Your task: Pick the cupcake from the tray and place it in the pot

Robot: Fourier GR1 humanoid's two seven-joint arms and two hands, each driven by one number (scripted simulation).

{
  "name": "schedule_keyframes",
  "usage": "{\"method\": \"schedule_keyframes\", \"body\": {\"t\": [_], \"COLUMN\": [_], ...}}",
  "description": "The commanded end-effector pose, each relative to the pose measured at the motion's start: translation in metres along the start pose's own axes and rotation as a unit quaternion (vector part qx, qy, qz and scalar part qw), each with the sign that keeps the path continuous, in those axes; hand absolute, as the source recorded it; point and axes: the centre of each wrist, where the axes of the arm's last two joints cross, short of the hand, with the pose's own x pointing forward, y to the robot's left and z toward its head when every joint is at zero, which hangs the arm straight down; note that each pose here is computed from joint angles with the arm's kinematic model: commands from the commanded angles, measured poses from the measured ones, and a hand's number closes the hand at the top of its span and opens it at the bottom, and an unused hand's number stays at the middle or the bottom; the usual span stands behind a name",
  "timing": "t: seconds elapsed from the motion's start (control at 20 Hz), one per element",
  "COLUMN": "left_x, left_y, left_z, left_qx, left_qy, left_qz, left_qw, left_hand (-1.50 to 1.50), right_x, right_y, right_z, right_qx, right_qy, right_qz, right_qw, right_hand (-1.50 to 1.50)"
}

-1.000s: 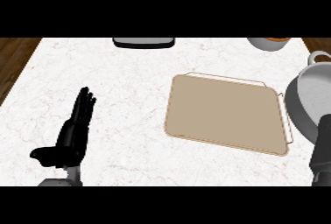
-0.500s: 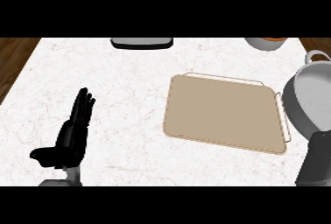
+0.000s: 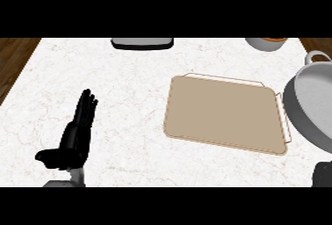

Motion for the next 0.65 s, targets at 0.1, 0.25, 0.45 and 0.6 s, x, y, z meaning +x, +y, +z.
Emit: {"method": "schedule_keyframes", "body": {"t": [0.1, 0.25, 0.45, 0.6], "left_x": [0.010, 0.003, -0.003, 0.002], "left_y": [0.011, -0.003, 0.005, 0.003], "left_z": [0.009, 0.004, 0.006, 0.004], "left_qx": [-0.007, 0.004, 0.004, 0.008], "left_qy": [-0.006, 0.007, 0.002, 0.004], "left_qz": [0.001, 0.003, 0.001, 0.006], "left_qw": [1.0000, 1.0000, 1.0000, 0.9999], "left_hand": [0.00, 0.00, 0.00, 0.00], "right_x": [-0.019, -0.027, -0.035, -0.036], "right_y": [-0.033, -0.045, -0.056, -0.061], "right_z": [-0.014, -0.032, -0.045, -0.048], "right_qx": [-0.021, -0.054, -0.076, -0.082], "right_qy": [0.011, 0.000, 0.008, 0.003], "right_qz": [-0.036, -0.047, -0.054, -0.063], "right_qw": [0.999, 0.997, 0.996, 0.995], "right_hand": [-1.50, -1.50, -1.50, -1.50]}}
